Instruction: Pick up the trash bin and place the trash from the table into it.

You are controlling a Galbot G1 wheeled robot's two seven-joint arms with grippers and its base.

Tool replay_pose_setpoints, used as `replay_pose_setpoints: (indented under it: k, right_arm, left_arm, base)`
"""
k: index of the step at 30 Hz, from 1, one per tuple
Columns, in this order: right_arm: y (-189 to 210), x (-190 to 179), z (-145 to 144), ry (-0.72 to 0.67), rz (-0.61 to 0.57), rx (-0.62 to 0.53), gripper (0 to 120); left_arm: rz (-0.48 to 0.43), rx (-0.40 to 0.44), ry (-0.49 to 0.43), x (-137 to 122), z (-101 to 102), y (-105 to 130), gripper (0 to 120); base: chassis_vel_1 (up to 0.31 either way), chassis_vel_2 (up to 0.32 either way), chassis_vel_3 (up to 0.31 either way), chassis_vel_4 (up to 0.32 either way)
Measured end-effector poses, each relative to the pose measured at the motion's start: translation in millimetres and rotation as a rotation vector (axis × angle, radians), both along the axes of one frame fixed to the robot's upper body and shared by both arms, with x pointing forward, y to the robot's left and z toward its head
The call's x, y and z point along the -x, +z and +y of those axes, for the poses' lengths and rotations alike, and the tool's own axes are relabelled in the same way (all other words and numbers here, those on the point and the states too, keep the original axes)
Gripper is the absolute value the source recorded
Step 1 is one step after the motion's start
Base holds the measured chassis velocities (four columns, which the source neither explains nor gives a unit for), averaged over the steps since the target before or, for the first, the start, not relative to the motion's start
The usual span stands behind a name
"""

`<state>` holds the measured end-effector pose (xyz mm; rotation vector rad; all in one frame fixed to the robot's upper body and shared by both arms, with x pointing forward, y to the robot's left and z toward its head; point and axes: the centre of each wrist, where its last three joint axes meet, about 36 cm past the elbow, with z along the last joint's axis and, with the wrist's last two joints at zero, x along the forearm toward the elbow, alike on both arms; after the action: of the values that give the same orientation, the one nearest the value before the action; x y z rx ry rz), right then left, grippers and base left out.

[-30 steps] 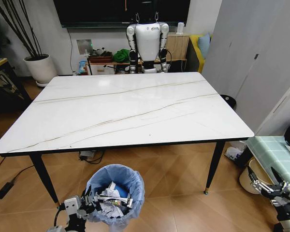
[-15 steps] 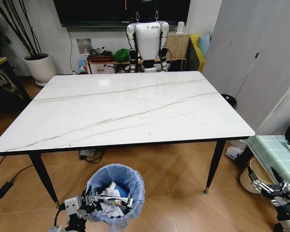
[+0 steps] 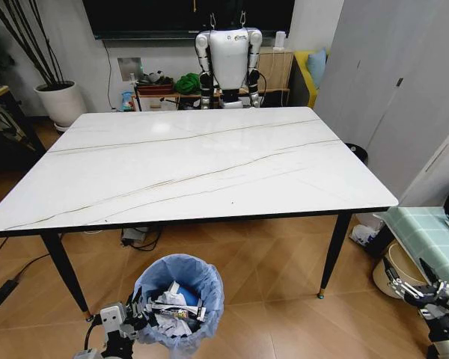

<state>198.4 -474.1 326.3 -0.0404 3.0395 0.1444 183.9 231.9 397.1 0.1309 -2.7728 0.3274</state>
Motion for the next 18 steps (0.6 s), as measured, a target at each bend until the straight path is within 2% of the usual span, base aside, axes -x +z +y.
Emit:
replay_pose_setpoints:
  k: [18]
  right_arm:
    - [0.0, 0.0, 0.0, 0.0, 0.0, 0.0, 100]
  left_arm:
    - [0.005, 0.007, 0.001, -0.4, 0.0, -0.4, 0]
  base:
    - [0.0, 0.0, 0.0, 0.0]
